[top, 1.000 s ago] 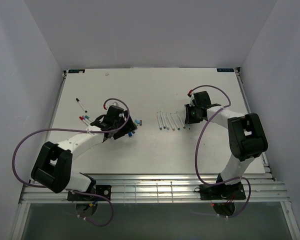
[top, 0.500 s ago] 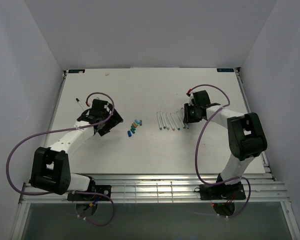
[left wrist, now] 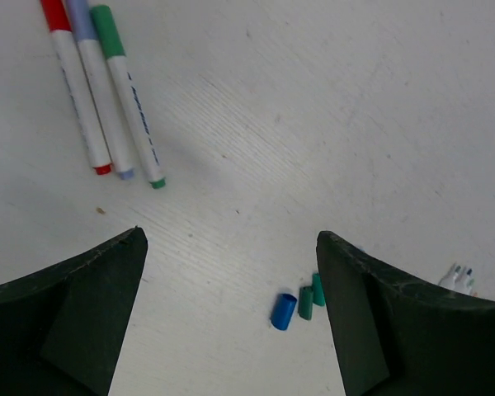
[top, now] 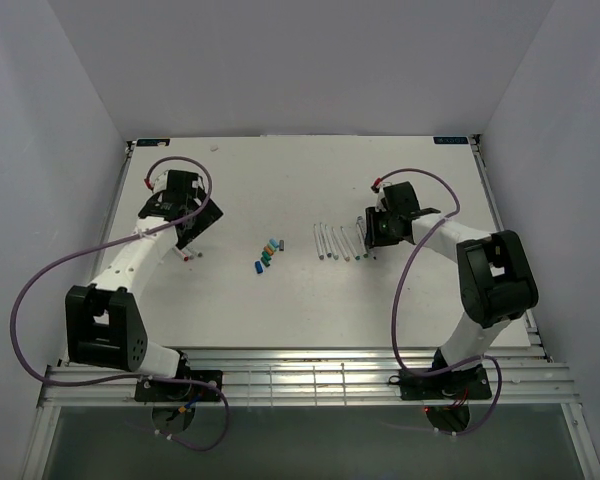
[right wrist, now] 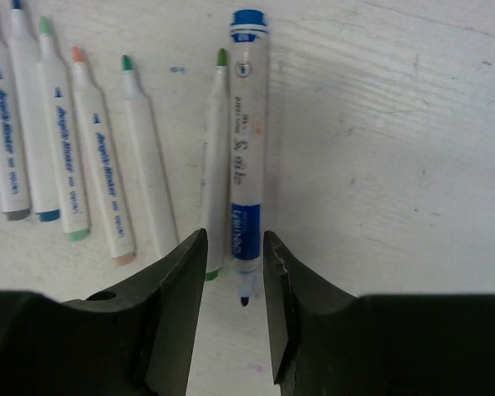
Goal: Open the pen caps
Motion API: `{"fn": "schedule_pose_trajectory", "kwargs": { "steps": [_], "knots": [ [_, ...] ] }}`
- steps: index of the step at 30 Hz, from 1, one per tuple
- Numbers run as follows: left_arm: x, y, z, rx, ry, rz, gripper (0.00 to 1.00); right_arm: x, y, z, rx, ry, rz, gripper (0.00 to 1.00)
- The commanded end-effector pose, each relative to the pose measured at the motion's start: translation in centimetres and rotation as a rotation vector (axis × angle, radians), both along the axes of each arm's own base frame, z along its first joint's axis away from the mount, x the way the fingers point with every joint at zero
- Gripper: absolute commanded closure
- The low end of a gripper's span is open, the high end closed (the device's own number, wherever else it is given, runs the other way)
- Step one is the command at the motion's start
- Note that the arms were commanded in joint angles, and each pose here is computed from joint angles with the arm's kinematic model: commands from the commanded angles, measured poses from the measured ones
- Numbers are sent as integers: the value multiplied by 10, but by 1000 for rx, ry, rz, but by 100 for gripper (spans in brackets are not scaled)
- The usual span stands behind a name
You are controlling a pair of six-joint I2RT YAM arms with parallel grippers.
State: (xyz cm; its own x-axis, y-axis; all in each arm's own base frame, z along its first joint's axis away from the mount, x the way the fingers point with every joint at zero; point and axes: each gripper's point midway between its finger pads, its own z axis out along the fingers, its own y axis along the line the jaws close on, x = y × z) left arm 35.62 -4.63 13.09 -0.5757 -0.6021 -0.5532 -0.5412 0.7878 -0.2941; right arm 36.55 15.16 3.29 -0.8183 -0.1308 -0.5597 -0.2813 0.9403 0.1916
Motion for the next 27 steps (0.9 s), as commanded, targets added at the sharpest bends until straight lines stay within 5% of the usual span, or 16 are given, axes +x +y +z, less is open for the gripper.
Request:
{"fn": "schedule_pose_trajectory", "kwargs": {
  "steps": [1, 6, 12, 27],
  "knots": [
    [4, 41, 6, 152, 41, 96, 6, 1, 27, 54, 52, -166, 33, 60],
    [23, 86, -3, 199, 85, 183, 8, -33, 86, 87, 121, -216, 187, 59],
    [62, 120, 1, 212, 73, 210, 21, -64, 131, 119, 208, -244, 333, 59],
    [143, 173, -19, 366, 47, 246, 22, -82, 129, 142, 266, -336, 377, 57]
  ]
}}
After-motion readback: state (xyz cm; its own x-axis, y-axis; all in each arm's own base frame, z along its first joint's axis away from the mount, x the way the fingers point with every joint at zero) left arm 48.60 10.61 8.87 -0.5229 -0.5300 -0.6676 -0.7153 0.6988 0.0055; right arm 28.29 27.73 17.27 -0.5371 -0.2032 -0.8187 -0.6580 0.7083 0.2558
